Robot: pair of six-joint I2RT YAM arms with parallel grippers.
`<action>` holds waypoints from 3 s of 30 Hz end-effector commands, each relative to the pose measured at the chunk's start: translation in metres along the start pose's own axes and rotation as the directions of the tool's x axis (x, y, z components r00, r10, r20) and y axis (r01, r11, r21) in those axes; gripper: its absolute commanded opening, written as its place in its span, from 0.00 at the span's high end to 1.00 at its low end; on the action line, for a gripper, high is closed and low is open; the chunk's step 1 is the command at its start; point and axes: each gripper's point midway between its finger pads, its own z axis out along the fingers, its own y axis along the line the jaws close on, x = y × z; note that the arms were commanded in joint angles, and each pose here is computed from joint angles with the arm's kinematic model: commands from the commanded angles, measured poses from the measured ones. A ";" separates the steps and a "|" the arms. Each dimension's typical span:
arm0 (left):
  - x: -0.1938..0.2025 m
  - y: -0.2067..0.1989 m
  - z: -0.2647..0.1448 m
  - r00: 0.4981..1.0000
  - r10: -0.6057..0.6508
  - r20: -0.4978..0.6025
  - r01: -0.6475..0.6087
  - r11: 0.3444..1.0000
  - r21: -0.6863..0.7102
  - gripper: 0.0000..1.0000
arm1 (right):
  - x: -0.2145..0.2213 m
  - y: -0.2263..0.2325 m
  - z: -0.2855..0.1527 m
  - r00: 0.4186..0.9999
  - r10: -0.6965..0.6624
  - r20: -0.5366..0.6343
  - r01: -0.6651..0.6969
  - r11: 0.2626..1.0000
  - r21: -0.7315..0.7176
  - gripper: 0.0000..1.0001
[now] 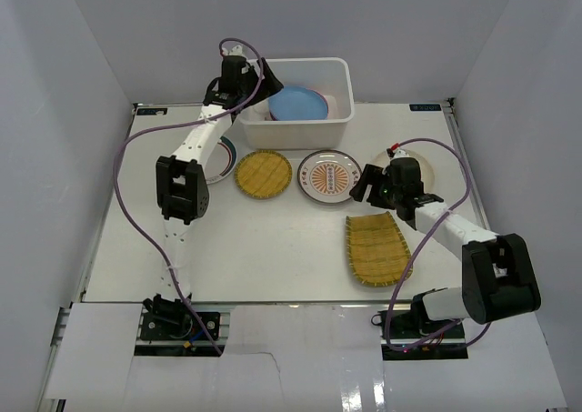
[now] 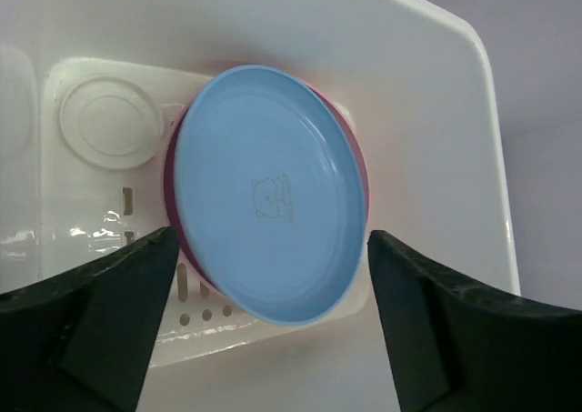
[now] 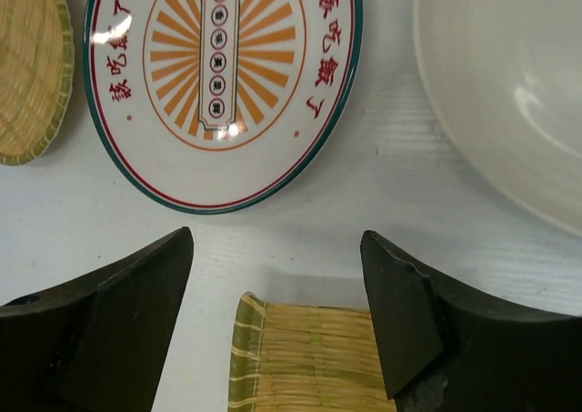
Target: Place the plates into the plastic bin on the countertop
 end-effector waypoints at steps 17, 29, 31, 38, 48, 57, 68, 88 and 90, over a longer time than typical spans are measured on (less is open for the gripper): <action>0.079 0.115 -0.271 0.973 -0.216 0.080 0.227 0.956 -0.184 0.04 | -0.013 -0.007 0.087 0.890 0.452 0.060 -0.446 0.891 -0.085 0.81; 0.098 0.237 -0.244 0.858 -0.456 0.238 0.510 0.813 -0.281 0.02 | -0.099 0.037 -0.062 0.893 0.253 0.371 -0.182 0.959 -0.217 0.92; 0.094 0.258 -0.234 0.824 -0.503 0.261 0.564 0.774 -0.287 0.03 | -0.125 0.066 -0.098 0.870 0.247 0.428 -0.112 0.942 -0.316 0.92; 0.083 0.292 -0.186 0.819 -0.526 0.226 0.573 0.749 -0.332 0.14 | -0.209 0.123 -0.109 0.850 0.180 0.494 0.038 0.916 -0.398 0.92; 0.106 0.326 -0.163 0.819 -0.537 0.202 0.569 0.713 -0.409 0.50 | -0.301 0.158 0.082 0.914 0.068 0.399 0.055 0.956 -0.287 0.92; 0.087 0.320 -0.181 0.867 -0.454 0.204 0.495 0.742 -0.453 1.00 | -0.269 0.171 0.154 0.946 0.026 0.322 0.065 0.961 -0.268 0.87; 0.001 0.157 -0.296 0.872 -0.336 0.357 0.386 0.919 -0.077 1.00 | -0.297 0.198 0.072 0.908 -0.008 0.418 0.148 0.942 -0.303 0.07; -0.080 -0.049 -0.089 0.945 -0.173 0.279 0.134 0.979 0.154 1.00 | -0.095 0.049 -0.083 0.937 0.133 0.323 -0.048 0.964 -0.260 0.90; -0.097 -0.062 -0.077 0.942 -0.156 0.298 0.108 0.980 0.169 1.00 | -0.066 0.030 -0.084 0.954 0.113 0.278 -0.063 0.981 -0.185 0.79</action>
